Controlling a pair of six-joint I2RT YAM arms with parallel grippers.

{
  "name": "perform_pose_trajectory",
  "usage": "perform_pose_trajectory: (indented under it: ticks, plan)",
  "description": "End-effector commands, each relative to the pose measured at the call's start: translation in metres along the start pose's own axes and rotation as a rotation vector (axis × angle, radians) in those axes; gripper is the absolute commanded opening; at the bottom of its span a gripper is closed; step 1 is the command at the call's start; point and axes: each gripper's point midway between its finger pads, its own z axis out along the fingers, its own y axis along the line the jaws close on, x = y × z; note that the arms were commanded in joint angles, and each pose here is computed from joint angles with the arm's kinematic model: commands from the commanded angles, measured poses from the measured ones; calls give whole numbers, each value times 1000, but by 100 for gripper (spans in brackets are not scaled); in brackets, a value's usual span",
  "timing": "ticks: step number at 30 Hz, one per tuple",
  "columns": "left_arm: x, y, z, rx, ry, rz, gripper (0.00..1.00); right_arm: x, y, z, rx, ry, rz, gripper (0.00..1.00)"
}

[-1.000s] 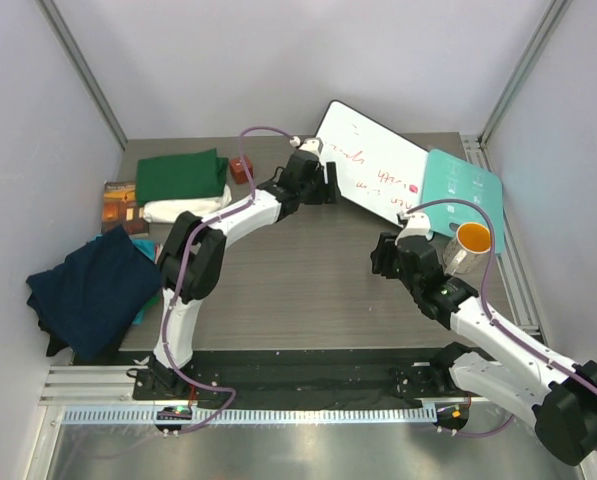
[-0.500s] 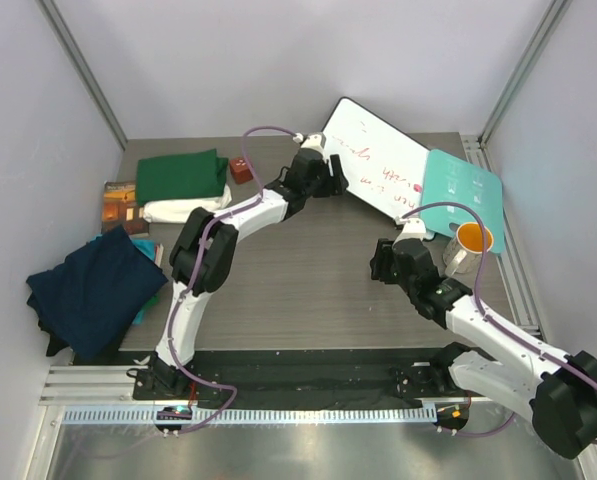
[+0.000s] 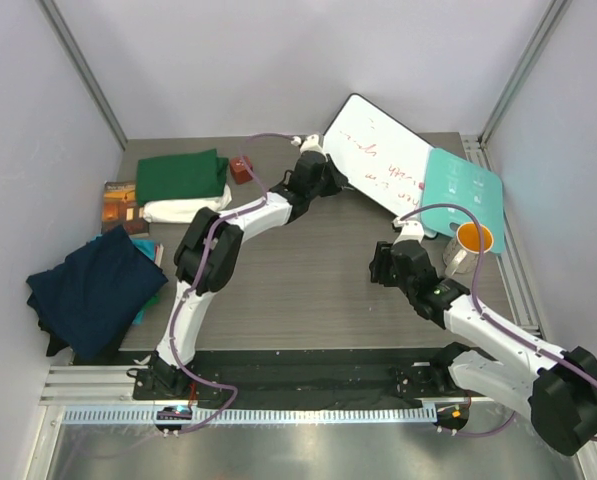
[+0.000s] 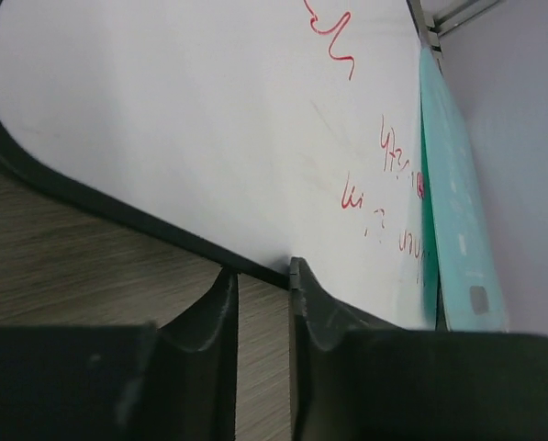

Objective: Fold and stack the t-shirts

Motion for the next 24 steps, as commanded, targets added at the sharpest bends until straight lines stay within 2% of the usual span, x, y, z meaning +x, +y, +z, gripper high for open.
perform_pose_trajectory:
  ticks: [1, 2, 11, 13, 16, 17, 19, 23, 24]
  plan:
    - [-56, -21, -10, 44, -180, 74, 5, -5, 7, 3, -25, -26, 25, 52]
    - [-57, -22, -11, 45, -179, 76, 0, -4, 7, 3, -26, -21, 24, 52]
    - [-80, -26, -28, 33, -231, 95, 0, -12, 10, 3, -33, -37, 29, 51]
    - [-80, -27, -28, 47, -204, 92, 0, -13, 10, 1, -32, -39, 29, 51]
    - [-73, -25, -34, 49, -175, 61, 31, -14, 9, 0, -30, -45, 30, 51]
    - [-72, -26, -39, 53, -172, 56, 35, -13, 9, 0, -31, -44, 30, 51]
    - [-69, -24, -55, 63, -177, 31, 36, -12, 9, 0, -32, -41, 26, 51]
    - [-73, -21, -84, 79, -231, 5, 53, -11, 9, 2, -30, -33, 20, 51]
    - [-75, -22, -88, 85, -241, 2, 55, -10, 9, 3, -32, -31, 19, 51]
